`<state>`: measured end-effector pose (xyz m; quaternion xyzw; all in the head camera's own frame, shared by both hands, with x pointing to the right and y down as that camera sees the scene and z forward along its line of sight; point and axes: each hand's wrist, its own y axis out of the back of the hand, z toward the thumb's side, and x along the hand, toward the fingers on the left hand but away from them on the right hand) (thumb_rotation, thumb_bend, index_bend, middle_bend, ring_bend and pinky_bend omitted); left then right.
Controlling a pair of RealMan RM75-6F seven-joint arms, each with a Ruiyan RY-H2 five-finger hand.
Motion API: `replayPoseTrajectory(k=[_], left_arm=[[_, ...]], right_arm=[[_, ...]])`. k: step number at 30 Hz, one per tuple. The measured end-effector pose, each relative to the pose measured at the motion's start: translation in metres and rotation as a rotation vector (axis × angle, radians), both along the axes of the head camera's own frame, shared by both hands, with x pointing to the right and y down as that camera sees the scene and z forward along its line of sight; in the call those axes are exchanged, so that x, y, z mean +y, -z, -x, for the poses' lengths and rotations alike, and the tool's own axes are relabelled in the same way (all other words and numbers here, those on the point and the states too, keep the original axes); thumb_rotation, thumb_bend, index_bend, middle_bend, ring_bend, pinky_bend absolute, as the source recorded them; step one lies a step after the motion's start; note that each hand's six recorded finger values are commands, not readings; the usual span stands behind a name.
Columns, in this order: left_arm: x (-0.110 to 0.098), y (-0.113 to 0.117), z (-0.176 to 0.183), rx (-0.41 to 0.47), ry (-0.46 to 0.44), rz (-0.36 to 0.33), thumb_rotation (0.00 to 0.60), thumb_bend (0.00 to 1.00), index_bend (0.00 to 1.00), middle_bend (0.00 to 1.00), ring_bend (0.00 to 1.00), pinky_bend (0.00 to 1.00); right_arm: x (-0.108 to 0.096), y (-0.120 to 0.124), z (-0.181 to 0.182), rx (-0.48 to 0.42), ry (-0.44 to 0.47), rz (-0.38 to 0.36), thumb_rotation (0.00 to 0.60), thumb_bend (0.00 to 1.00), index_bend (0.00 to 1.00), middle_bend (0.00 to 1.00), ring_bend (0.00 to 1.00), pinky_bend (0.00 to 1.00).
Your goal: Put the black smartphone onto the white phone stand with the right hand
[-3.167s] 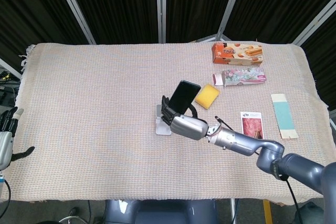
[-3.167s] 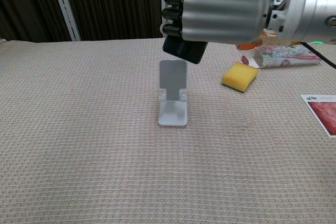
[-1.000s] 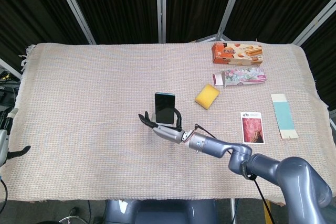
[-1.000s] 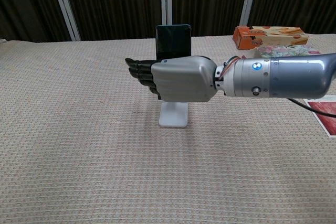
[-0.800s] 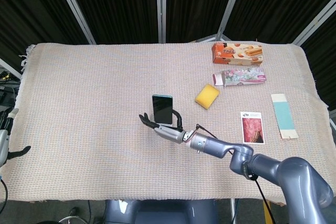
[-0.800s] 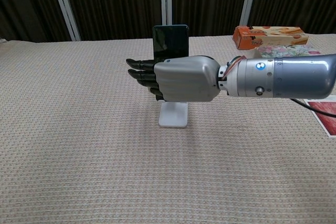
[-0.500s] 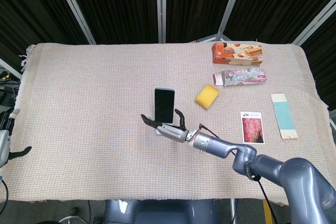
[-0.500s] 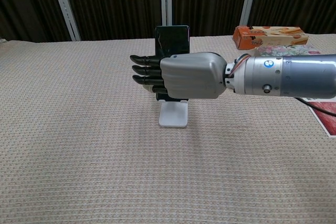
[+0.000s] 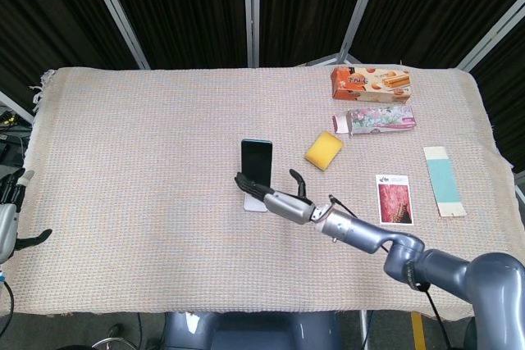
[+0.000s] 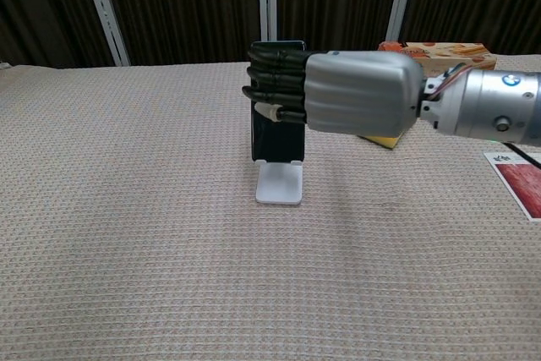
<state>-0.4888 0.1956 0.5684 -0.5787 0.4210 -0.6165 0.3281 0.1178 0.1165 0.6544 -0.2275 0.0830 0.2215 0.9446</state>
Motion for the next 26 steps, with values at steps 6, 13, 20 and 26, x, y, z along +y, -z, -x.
replayPoseTrajectory(k=[6, 13, 20, 26], left_arm=[[0.0, 0.005, -0.006, 0.007, -0.029, -0.029, 0.6, 0.0, 0.0, 0.0, 0.0, 0.0], [0.004, 0.013, -0.015, 0.014, -0.08, -0.079, 0.6, 0.0, 0.0, 0.0, 0.0, 0.0], [0.012, 0.013, -0.024, 0.021, -0.112, -0.08, 0.6, 0.0, 0.0, 0.0, 0.0, 0.0], [0.013, 0.014, -0.027, 0.019, -0.124, -0.091, 0.6, 0.0, 0.0, 0.0, 0.0, 0.0]], right_arm=[[-0.002, 0.031, -0.048, -0.141, -0.148, 0.078, 0.6, 0.08, 0.04, 0.0, 0.0, 0.0], [0.007, 0.055, -0.138, -0.415, -0.525, 0.329, 0.6, 0.0, 0.0, 0.0, 0.0, 0.0], [0.042, 0.067, -0.229, -0.689, -0.931, 0.521, 0.6, 0.0, 0.0, 0.0, 0.0, 0.0], [0.07, 0.074, -0.27, -0.834, -1.148, 0.568, 0.6, 0.0, 0.0, 0.0, 0.0, 0.0]])
